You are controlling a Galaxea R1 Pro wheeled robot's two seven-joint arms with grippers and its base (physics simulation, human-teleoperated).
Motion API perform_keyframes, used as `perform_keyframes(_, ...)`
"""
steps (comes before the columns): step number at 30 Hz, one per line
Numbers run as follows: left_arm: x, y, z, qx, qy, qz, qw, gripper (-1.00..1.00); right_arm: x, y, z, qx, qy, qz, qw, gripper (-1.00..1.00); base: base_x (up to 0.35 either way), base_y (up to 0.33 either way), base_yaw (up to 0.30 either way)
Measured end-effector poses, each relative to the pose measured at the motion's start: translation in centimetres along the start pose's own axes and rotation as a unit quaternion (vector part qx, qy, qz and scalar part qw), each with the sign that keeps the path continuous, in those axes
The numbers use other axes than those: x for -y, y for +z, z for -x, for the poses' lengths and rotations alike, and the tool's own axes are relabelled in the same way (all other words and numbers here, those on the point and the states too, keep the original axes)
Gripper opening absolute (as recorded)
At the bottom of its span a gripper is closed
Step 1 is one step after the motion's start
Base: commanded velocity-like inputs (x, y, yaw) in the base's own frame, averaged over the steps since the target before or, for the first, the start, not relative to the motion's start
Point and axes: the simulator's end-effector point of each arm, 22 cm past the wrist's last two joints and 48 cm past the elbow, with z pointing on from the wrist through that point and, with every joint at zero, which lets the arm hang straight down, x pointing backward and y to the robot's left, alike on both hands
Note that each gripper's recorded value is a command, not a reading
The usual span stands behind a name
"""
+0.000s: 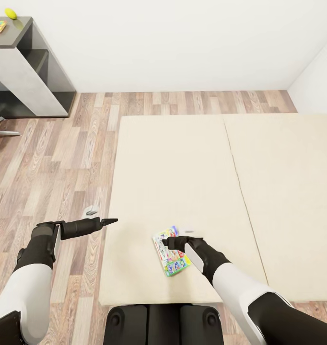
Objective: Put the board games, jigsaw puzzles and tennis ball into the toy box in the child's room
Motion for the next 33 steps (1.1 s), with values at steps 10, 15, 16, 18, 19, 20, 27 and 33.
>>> perform_keyframes(10,0.0,0.1,0.0,0.000,0.000,0.000,1.0000,1.00,0.0,0.0,0.0,-0.001,-0.001,0.000,1.0000,1.00,0.000,0.000,0.000)
perform_keyframes(15,0.1,0.1,0.0,-0.001,0.000,-0.001,1.0000,1.00,0.0,0.0,0.0,-0.002,-0.002,-0.001,1.0000,1.00,0.000,0.000,0.000)
perform_keyframes(16,0.1,0.1,0.0,-0.001,0.000,-0.001,1.0000,1.00,0.0,0.0,0.0,-0.002,-0.002,-0.001,1.0000,1.00,0.000,0.000,0.000)
perform_keyframes(18,0.1,0.1,0.0,-0.001,0.000,-0.001,1.0000,1.00,0.0,0.0,0.0,-0.002,-0.002,-0.001,1.0000,1.00,0.000,0.000,0.000)
perform_keyframes(19,0.1,0.1,0.0,-0.001,0.000,-0.001,1.0000,1.00,0.0,0.0,0.0,-0.002,-0.002,0.000,1.0000,1.00,0.000,0.000,0.000)
perform_keyframes(20,0.1,0.1,0.0,-0.001,0.000,-0.001,1.0000,1.00,0.0,0.0,0.0,-0.002,-0.002,0.000,1.0000,1.00,0.000,0.000,0.000)
perform_keyframes(27,0.1,0.1,0.0,-0.001,0.000,-0.001,1.0000,1.00,0.0,0.0,0.0,-0.002,0.001,-0.001,1.0000,1.00,0.000,0.000,0.000)
perform_keyframes(33,0.0,0.1,0.0,-0.001,0.000,-0.001,1.0000,1.00,1.5,0.2,-1.1,-0.015,-0.003,-0.029,0.9995,1.00,0.000,0.000,0.000)
